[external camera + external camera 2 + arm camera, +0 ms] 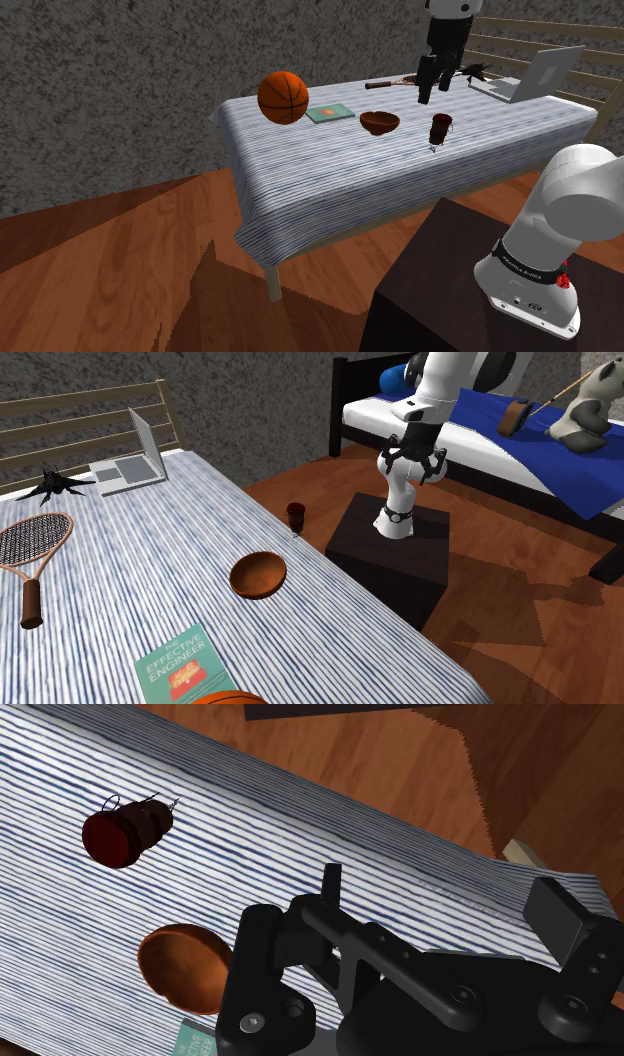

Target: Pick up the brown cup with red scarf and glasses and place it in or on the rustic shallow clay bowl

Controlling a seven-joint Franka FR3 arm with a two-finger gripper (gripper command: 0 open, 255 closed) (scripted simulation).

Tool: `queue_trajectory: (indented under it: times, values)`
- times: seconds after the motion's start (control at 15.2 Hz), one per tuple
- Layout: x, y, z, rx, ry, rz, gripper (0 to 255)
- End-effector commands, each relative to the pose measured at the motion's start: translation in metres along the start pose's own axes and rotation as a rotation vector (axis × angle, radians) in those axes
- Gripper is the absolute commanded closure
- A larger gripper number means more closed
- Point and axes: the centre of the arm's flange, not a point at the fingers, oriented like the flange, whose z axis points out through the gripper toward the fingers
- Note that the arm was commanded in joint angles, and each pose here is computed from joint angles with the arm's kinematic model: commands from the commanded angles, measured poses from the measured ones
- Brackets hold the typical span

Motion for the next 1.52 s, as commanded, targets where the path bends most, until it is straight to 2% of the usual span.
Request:
queue_trajectory:
  times: [0.0,1.45]
  values:
    - [0.000,0.000,0.000,0.000,0.000,0.000,0]
    - [0.038,0.236,0.154,-0.031,0.085,0.107,0]
